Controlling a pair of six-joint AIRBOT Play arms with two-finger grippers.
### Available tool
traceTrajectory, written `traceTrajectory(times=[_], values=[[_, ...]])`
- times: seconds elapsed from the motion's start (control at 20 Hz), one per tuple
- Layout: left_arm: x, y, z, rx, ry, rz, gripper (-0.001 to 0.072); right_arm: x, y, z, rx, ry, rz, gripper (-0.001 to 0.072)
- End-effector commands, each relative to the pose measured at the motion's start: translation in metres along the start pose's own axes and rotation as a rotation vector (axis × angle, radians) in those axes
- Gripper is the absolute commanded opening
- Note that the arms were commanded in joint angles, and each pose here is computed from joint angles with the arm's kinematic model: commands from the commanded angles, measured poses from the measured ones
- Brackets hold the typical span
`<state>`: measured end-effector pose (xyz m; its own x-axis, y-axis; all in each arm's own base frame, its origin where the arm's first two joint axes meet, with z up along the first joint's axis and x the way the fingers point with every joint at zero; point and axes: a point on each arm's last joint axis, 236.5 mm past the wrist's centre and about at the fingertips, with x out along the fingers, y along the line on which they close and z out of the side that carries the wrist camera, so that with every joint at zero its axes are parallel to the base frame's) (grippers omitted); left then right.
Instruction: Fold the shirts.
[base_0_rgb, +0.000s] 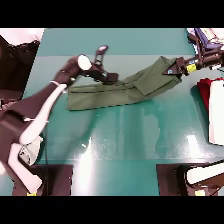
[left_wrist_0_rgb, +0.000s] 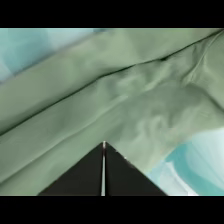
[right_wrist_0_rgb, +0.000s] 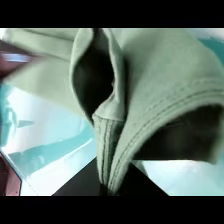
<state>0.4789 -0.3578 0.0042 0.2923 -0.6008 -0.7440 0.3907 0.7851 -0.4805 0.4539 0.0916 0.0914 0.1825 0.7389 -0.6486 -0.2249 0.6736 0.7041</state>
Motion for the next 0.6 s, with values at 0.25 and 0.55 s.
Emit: traceTrajectory(times=[0.25, 0.55], values=[[0.082, -0.004, -0.050, -0.049, 0.179, -0.022, 0.0020, 0.027, 0.098, -0.009, -0.144, 0.021, 0.032, 0.0019], [0.063, -0.017, -0.025, 0.004, 0.133, -0.026, 0.0020, 0.015, 0.141, 0.003, -0.231, -0.020, 0.039, 0.0019]])
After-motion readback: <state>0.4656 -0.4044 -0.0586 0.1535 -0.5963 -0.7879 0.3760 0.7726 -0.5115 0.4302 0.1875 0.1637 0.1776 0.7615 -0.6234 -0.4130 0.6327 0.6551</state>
